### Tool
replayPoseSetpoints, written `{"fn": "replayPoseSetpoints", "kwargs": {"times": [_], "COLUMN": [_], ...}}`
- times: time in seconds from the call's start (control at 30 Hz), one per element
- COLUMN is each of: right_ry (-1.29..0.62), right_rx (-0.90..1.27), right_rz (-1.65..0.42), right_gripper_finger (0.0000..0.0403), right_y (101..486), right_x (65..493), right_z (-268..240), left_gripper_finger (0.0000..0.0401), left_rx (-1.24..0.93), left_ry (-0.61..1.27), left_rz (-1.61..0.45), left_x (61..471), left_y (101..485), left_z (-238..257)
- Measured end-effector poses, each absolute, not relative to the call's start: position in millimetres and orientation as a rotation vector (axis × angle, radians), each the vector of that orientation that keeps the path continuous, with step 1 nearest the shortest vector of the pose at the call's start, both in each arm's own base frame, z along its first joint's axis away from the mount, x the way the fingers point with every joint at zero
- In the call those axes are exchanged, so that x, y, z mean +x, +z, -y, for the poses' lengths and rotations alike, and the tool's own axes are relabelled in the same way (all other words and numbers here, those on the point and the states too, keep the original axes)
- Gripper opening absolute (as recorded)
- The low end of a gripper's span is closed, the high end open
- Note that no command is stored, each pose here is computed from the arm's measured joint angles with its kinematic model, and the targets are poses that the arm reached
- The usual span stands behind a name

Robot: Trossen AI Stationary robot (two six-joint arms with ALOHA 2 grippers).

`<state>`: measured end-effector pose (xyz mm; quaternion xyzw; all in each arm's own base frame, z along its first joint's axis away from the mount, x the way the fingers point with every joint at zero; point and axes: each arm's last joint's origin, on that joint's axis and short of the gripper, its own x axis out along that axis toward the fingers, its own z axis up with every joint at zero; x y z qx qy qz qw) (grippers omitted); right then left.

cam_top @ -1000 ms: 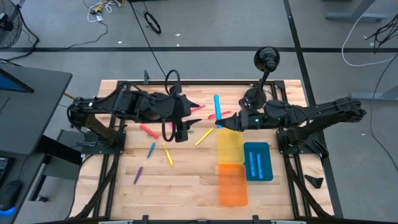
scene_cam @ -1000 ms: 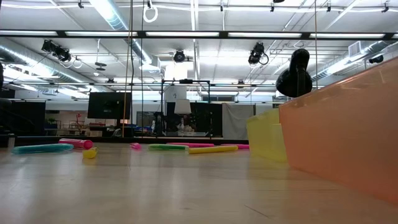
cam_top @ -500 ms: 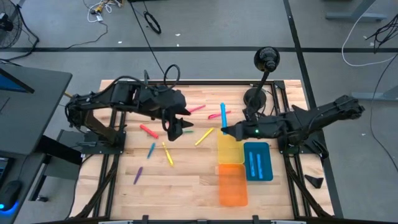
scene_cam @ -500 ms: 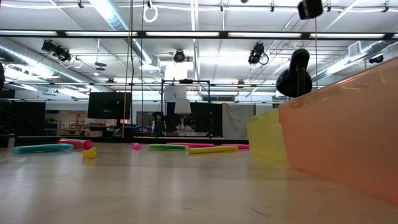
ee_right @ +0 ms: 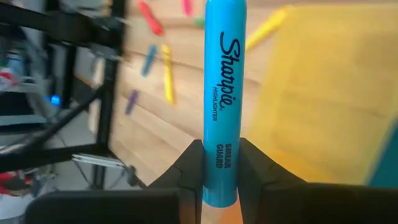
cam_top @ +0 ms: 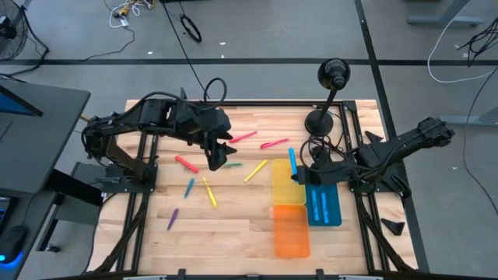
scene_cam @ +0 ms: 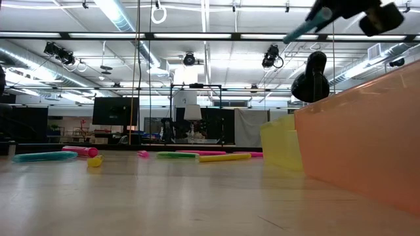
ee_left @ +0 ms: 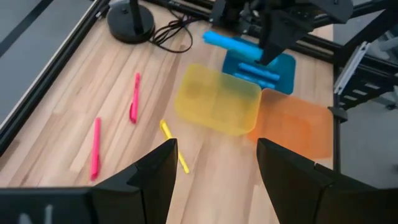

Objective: Pick & Place Markers
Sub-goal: Put the blue highlighter into the blue bin

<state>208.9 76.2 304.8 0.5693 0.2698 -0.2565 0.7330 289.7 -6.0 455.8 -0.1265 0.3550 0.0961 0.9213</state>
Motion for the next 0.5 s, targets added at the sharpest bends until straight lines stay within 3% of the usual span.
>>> {"fn": "replayPoseSetpoints", "kwargs": {"times": [0.5], "right_ry": [-0.845], "right_rx": [1.347], "right_rz": [-0.950], "right_gripper_finger": [0.0055], "right_y": [285], "right_x": [167], "right_z": [-96], "left_gripper_finger": [0.0225], "left_rx": [-0.239], "left_ry": [0.225], "left_rz": [-0.771], "left_x": [287], "left_y": [453], "left_z": [-4]}}
